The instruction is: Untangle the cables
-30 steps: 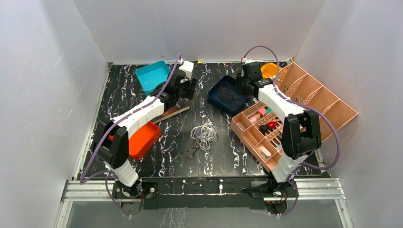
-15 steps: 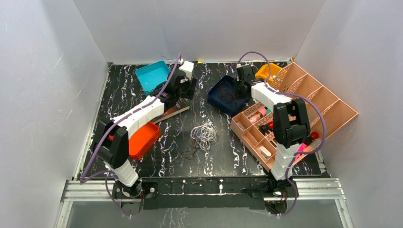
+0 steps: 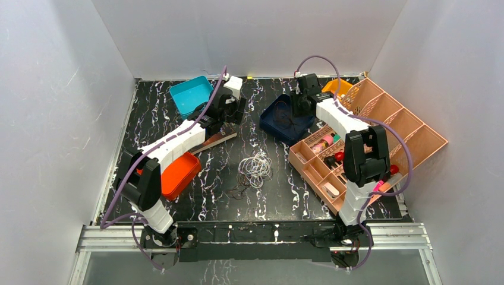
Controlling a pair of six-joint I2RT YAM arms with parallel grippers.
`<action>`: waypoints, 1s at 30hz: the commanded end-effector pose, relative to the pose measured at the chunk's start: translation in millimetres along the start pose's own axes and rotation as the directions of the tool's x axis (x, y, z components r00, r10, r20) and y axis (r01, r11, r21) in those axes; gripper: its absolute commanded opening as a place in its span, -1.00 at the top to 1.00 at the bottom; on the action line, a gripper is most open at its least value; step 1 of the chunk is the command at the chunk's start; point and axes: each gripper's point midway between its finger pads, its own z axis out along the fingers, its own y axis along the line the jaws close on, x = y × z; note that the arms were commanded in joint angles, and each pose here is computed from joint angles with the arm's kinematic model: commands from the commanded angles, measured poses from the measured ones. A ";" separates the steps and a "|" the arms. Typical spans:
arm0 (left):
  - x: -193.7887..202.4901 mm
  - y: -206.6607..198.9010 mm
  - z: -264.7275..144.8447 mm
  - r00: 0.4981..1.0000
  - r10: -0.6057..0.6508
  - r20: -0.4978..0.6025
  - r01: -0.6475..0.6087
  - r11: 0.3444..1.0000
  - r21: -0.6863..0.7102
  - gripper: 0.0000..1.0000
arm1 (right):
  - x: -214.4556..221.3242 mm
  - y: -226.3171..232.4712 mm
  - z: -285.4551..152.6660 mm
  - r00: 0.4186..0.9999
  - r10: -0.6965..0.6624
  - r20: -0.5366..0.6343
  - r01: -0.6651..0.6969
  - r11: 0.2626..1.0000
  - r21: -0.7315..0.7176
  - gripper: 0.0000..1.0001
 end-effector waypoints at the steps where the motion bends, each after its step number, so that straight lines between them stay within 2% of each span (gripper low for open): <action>1: -14.7 3.6 -9.2 0.999 -0.001 0.042 0.001 1.000 -0.007 -0.34 | -36.1 -6.3 -34.1 0.997 -0.062 0.054 0.060 0.998 0.033 0.00; 10: -13.1 3.9 -7.8 0.999 0.001 0.036 -0.001 1.000 -0.011 -0.34 | -41.2 -21.2 -34.5 0.972 -0.233 -0.003 0.233 0.968 0.088 -0.10; 14: -14.2 4.6 -8.4 0.999 0.000 0.039 0.001 1.000 -0.012 -0.34 | -34.7 -18.5 -25.4 0.942 -0.331 -0.052 0.333 0.942 0.041 -0.20; 19: -14.5 5.1 -8.8 0.999 0.003 0.039 -0.002 1.000 -0.015 -0.34 | -31.3 -8.5 -20.8 0.916 -0.397 -0.053 0.395 0.918 -0.038 -0.29; 23: -14.8 6.8 -9.1 0.999 0.004 0.040 -0.004 1.000 -0.019 -0.34 | -22.3 -1.4 -15.0 0.902 -0.424 -0.079 0.416 0.904 -0.095 -0.29; 30: -16.4 7.3 -10.8 0.999 0.005 0.044 -0.004 1.000 -0.019 -0.34 | -12.4 -7.6 -2.7 0.891 -0.435 -0.127 0.430 0.901 -0.065 -0.19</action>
